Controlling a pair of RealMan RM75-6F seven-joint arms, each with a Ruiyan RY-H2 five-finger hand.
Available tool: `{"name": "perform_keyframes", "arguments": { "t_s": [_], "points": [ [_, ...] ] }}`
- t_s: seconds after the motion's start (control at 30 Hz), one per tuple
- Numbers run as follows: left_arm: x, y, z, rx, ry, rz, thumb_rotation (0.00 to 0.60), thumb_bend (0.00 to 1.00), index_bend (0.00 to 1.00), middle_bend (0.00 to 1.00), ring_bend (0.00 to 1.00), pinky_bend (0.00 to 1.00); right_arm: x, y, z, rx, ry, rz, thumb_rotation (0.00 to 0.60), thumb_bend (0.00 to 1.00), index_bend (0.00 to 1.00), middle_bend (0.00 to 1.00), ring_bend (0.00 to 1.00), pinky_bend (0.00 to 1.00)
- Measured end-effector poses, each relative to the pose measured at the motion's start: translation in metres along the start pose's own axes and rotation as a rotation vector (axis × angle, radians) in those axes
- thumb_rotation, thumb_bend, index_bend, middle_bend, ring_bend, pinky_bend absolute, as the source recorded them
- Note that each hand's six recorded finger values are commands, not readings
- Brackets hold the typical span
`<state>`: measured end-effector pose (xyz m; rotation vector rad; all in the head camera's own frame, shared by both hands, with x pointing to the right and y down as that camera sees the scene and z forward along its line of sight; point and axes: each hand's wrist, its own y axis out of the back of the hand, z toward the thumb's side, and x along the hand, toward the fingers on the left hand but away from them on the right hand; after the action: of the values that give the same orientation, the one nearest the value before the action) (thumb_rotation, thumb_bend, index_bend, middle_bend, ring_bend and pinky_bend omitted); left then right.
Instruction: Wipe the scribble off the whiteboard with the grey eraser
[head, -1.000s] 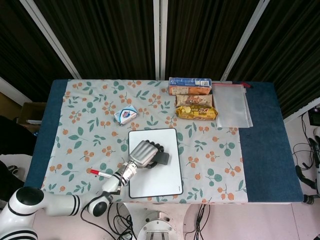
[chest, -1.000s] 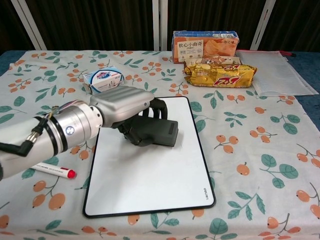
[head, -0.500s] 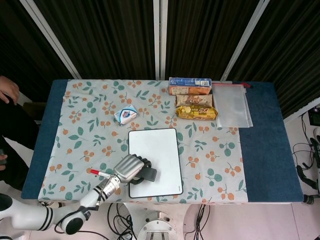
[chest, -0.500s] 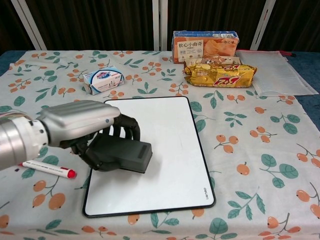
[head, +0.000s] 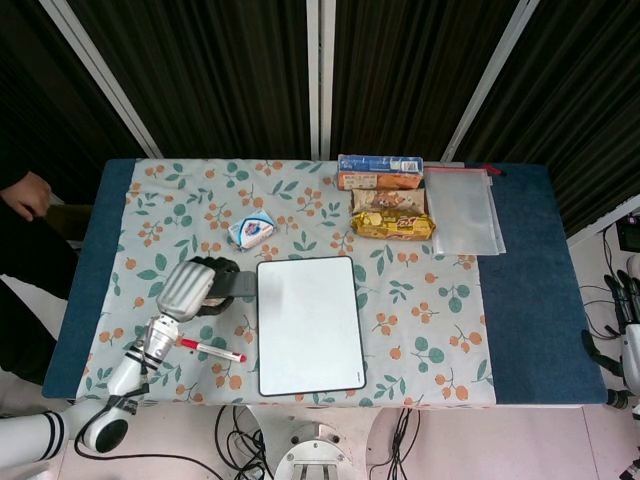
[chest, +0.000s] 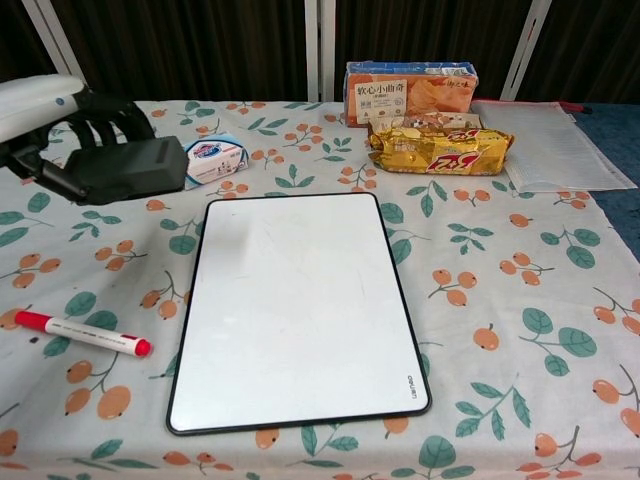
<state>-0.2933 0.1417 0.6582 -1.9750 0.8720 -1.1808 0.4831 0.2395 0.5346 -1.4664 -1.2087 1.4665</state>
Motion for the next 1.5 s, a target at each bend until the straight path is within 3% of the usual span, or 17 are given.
{"name": "perform_keyframes", "arguments": {
  "t_s": [0.2, 0.37, 0.43, 0.53, 0.63, 0.7, 0.77, 1.07, 1.13, 1.2, 1.3, 1.5],
  "points": [
    [0.000, -0.012, -0.049, 0.030, 0.096, 0.011, 0.600, 0.47, 0.68, 0.63, 0.52, 0.56, 0.000, 0.001, 0.001, 0.005, 0.002, -0.002, 0.600, 0.26, 0.00, 0.00, 0.00, 0.00],
    [-0.004, -0.035, -0.068, 0.054, 0.117, -0.054, 0.600, 0.43, 0.59, 0.56, 0.48, 0.53, 0.001, 0.001, 0.001, 0.009, 0.000, 0.000, 0.600, 0.26, 0.00, 0.00, 0.00, 0.00],
    [-0.005, -0.039, -0.069, 0.065, 0.108, -0.061, 0.600, 0.40, 0.47, 0.49, 0.45, 0.51, 0.001, 0.000, 0.001, 0.010, -0.001, 0.004, 0.600, 0.26, 0.00, 0.00, 0.00, 0.00],
    [-0.006, -0.044, -0.071, 0.081, 0.102, -0.079, 0.600, 0.36, 0.22, 0.36, 0.39, 0.47, 0.001, -0.001, 0.002, 0.009, 0.000, 0.006, 0.600, 0.26, 0.00, 0.00, 0.00, 0.00],
    [-0.007, -0.048, -0.072, 0.099, 0.102, -0.100, 0.600, 0.33, 0.02, 0.16, 0.22, 0.34, 0.001, -0.001, 0.001, 0.011, -0.001, 0.004, 0.600, 0.26, 0.00, 0.00, 0.00, 0.00],
    [-0.008, -0.047, -0.072, 0.109, 0.097, -0.090, 0.600, 0.30, 0.00, 0.07, 0.08, 0.20, 0.001, -0.001, 0.000, 0.016, -0.006, 0.004, 0.600, 0.26, 0.00, 0.00, 0.00, 0.00],
    [-0.009, -0.044, -0.072, 0.113, 0.095, -0.068, 0.600, 0.27, 0.00, 0.02, 0.02, 0.12, 0.001, -0.002, -0.001, 0.017, -0.010, 0.007, 0.600, 0.26, 0.00, 0.00, 0.00, 0.00],
    [-0.028, -0.015, -0.066, 0.152, 0.070, 0.013, 0.598, 0.01, 0.00, 0.00, 0.00, 0.09, -0.001, -0.005, 0.002, 0.019, -0.002, 0.015, 0.600, 0.25, 0.00, 0.00, 0.00, 0.00],
    [-0.036, -0.001, -0.066, 0.175, 0.063, 0.051, 0.547, 0.00, 0.00, 0.00, 0.00, 0.09, -0.001, -0.007, 0.002, 0.022, -0.001, 0.025, 0.600, 0.25, 0.00, 0.00, 0.00, 0.00],
    [-0.050, 0.019, -0.068, 0.210, 0.066, 0.102, 0.438, 0.00, 0.00, 0.00, 0.00, 0.09, -0.002, -0.008, 0.002, 0.023, 0.003, 0.033, 0.600, 0.24, 0.00, 0.00, 0.00, 0.00],
    [-0.078, 0.046, -0.078, 0.289, 0.091, 0.138, 0.349, 0.00, 0.00, 0.00, 0.00, 0.09, -0.002, -0.012, 0.003, 0.027, 0.009, 0.049, 0.600, 0.23, 0.00, 0.00, 0.00, 0.00],
    [-0.150, 0.061, -0.104, 0.364, 0.220, 0.085, 0.324, 0.00, 0.00, 0.00, 0.00, 0.09, -0.003, -0.023, 0.000, 0.032, 0.007, 0.084, 0.600, 0.22, 0.00, 0.00, 0.00, 0.00]
  ]
}}
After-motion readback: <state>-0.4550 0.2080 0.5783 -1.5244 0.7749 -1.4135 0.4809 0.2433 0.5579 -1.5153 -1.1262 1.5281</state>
